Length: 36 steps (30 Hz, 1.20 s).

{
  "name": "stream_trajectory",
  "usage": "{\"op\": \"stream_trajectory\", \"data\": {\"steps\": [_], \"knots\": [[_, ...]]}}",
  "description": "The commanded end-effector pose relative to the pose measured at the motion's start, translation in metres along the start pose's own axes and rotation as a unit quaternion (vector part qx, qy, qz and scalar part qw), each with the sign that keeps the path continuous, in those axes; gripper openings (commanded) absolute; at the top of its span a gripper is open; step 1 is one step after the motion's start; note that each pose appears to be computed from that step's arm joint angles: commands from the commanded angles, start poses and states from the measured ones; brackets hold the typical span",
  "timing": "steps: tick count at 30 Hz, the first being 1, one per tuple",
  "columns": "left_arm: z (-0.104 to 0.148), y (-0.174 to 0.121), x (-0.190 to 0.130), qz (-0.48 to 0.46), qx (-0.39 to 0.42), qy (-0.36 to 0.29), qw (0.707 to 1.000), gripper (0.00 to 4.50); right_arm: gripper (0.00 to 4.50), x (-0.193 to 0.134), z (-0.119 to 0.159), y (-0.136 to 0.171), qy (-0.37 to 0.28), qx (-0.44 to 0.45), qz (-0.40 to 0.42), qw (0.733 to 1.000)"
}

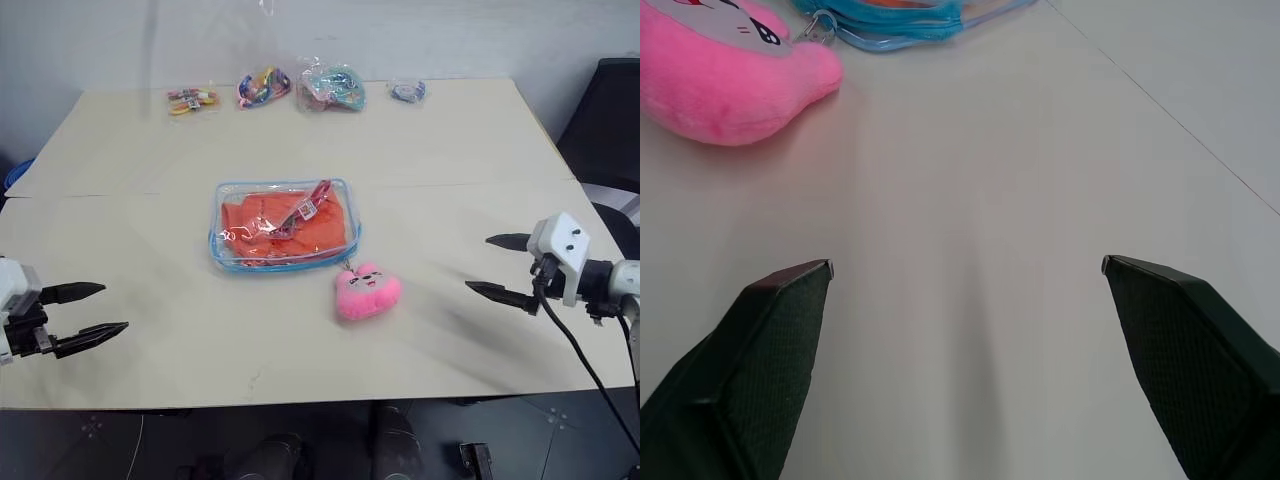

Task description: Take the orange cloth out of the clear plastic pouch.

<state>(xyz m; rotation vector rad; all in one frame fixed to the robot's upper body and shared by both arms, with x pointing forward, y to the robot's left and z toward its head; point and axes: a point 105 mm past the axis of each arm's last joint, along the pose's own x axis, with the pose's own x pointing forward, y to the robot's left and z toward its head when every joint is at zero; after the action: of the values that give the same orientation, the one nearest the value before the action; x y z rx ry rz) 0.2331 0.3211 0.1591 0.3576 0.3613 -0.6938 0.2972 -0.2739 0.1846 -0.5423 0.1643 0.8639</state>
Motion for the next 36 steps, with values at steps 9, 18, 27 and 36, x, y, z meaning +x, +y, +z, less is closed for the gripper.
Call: {"op": "stream_trajectory", "data": {"steps": [9, 18, 27, 36], "knots": [[0.006, 0.006, -0.003, 0.022, 0.017, -0.003, 1.000, 4.47, 4.50, -0.006, 0.005, -0.008, -0.008, -0.011, -0.020, 1.000], [0.008, 0.005, -0.001, 0.016, -0.005, -0.013, 1.000, 4.47, 4.50, -0.008, 0.006, -0.005, -0.015, 0.014, -0.013, 1.000], [0.019, 0.007, 0.006, 0.017, -0.003, -0.036, 0.999, 4.47, 4.50, -0.006, 0.010, 0.000, -0.028, 0.024, -0.009, 0.999], [0.065, -0.024, 0.044, -0.043, -0.018, -0.122, 0.991, 4.47, 4.50, 0.012, 0.039, 0.018, -0.069, 0.012, 0.004, 0.998]]}}
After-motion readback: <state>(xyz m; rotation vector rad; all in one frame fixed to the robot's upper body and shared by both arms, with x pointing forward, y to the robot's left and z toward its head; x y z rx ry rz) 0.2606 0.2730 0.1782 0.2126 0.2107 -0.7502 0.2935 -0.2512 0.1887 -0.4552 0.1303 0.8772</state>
